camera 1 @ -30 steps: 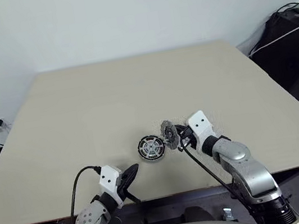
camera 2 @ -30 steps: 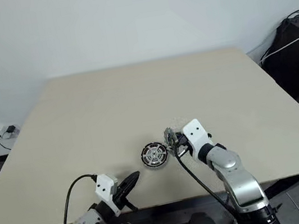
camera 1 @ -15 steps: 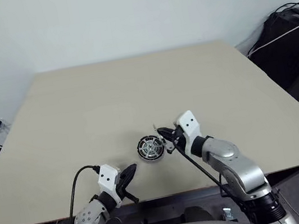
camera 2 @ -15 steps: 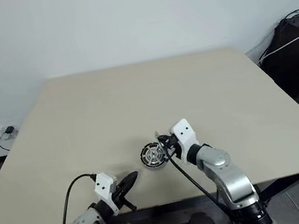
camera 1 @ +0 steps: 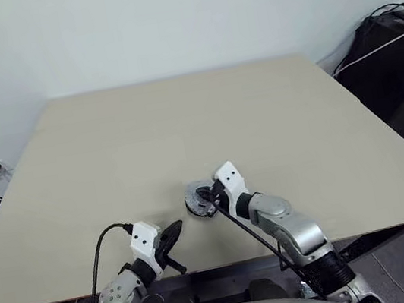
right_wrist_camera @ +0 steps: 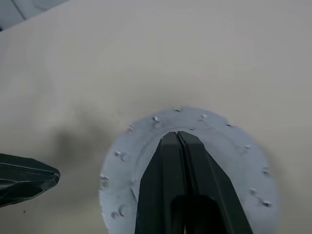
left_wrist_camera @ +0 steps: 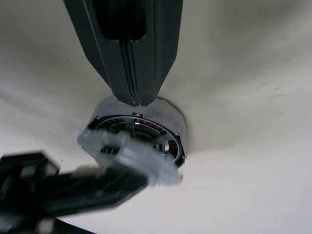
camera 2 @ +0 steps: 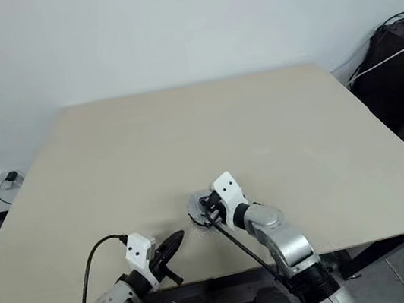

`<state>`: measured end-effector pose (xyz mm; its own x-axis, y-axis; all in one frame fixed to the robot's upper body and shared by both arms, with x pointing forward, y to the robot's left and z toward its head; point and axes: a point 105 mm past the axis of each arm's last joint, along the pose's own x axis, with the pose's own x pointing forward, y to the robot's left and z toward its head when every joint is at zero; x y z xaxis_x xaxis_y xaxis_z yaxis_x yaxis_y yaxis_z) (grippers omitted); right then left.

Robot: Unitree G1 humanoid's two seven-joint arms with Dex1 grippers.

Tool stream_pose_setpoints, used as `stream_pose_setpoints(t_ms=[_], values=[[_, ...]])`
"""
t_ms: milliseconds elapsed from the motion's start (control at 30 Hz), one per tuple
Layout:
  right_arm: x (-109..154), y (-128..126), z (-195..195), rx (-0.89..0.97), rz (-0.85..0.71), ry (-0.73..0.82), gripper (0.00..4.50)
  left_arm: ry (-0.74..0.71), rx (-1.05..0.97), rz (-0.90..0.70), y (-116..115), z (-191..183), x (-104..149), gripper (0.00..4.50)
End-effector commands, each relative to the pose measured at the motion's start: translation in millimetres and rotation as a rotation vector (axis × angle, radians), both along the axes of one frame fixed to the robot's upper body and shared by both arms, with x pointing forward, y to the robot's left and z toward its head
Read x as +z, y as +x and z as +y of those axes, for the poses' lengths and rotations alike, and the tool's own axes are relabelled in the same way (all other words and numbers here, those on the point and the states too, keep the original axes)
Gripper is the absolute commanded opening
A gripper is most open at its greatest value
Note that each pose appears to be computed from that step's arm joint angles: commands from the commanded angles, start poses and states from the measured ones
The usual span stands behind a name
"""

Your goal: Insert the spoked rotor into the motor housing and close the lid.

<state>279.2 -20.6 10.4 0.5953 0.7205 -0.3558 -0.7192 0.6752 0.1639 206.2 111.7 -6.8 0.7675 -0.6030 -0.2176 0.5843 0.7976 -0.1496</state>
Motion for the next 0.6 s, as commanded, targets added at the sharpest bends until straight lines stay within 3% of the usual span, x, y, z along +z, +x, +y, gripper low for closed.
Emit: stream_pose_setpoints(t_ms=[33, 233, 600], values=[[1, 3, 11, 0.04, -0.021, -0.002, 0.03, -0.008, -0.001, -0.061, 5, -2, 17, 0.0], [-22, -1, 9, 0.055, 0.031, -0.073, 0.03, -0.011, 0.009, -0.06, 4, -3, 21, 0.0], [46, 14, -5, 0.075, -0.209, 0.061, 0.03, -0.013, 0.002, -0.053, 4, -5, 21, 0.0]])
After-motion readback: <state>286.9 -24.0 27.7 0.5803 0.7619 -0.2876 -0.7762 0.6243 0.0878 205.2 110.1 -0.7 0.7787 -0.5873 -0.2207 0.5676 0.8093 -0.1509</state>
